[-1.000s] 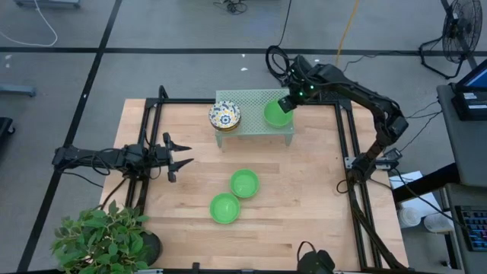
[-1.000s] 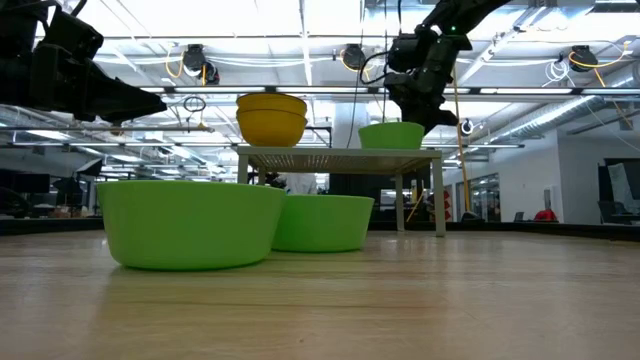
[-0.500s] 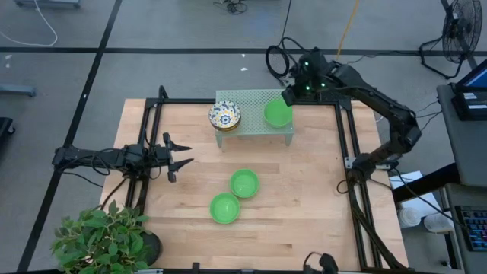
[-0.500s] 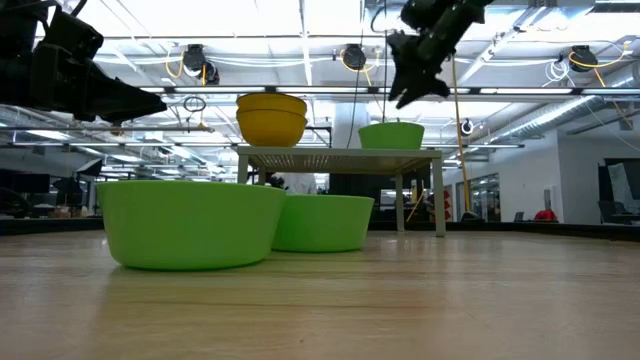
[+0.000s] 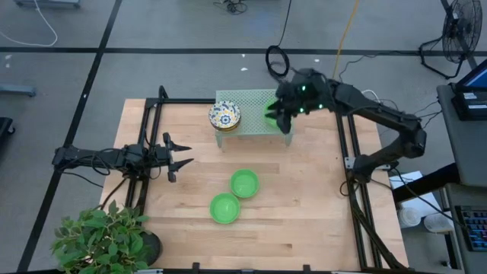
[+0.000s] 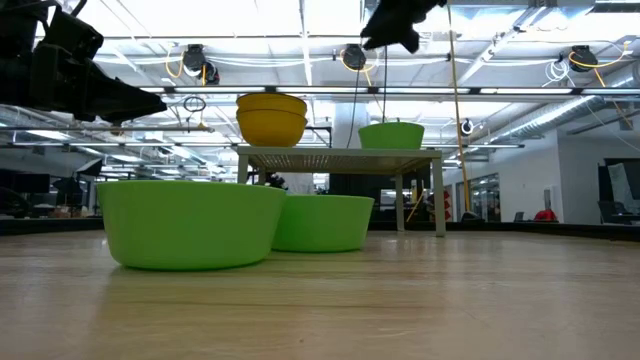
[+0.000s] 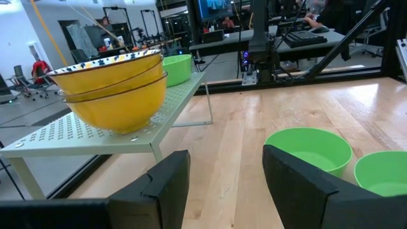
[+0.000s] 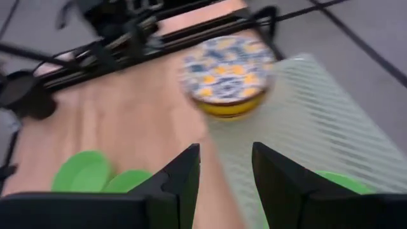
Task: Pick & Place Mini bowls
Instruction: Stack the top green bowl on top of the green bowl on the shelf
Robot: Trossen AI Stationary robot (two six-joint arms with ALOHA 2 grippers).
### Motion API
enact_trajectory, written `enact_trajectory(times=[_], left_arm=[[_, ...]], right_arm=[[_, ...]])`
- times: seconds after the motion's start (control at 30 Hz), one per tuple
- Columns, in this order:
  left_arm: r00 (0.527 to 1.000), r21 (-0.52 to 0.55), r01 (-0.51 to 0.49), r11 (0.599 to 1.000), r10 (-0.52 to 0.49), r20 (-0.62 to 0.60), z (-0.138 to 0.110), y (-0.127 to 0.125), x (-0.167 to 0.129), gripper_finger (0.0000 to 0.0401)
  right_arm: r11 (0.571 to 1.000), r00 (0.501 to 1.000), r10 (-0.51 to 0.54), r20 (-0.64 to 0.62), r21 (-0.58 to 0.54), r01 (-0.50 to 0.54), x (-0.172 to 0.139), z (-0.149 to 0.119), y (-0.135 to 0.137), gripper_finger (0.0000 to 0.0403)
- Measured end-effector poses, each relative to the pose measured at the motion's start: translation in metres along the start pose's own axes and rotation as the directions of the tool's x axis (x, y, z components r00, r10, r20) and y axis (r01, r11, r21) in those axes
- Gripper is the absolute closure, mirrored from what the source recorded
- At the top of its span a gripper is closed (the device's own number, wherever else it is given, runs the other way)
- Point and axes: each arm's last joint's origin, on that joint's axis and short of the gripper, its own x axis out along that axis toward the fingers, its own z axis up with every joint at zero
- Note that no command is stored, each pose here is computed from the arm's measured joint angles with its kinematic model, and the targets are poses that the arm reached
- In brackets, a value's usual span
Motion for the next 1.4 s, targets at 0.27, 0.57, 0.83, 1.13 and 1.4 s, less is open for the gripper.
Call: enact_trajectory(times=[0.27,0.57,0.83,1.13,1.4], left_arm=[[1.0,0.0,0.0,1.0,0.0,0.0,0.0,0.0,0.0,0.0199],[1.0,0.0,0.0,1.0,0.0,0.0,0.0,0.0,0.0,0.0199],[1.0,0.0,0.0,1.0,0.0,0.0,0.0,0.0,0.0,0.0199],[1.0,0.0,0.0,1.0,0.0,-0.001,0.0,0.0,0.0,0.0199],[1.0,0.0,0.0,1.0,0.0,-0.001,0.0,0.0,0.0,0.0199]], right_arm=[[0.98,0.987,0.162,-0.017,-0.112,-0.163,0.023,-0.017,0.055,0.0273],[0.912,0.955,0.291,-0.054,-0.288,-0.294,0.058,-0.067,0.099,0.0273],[0.887,0.968,0.181,-0.173,-0.397,-0.237,0.083,-0.087,0.129,0.0258],[0.824,0.938,0.093,-0.334,-0.504,-0.261,0.121,-0.086,0.15,0.0247],[0.782,0.893,-0.014,-0.449,-0.562,-0.27,0.16,-0.114,0.147,0.0251]])
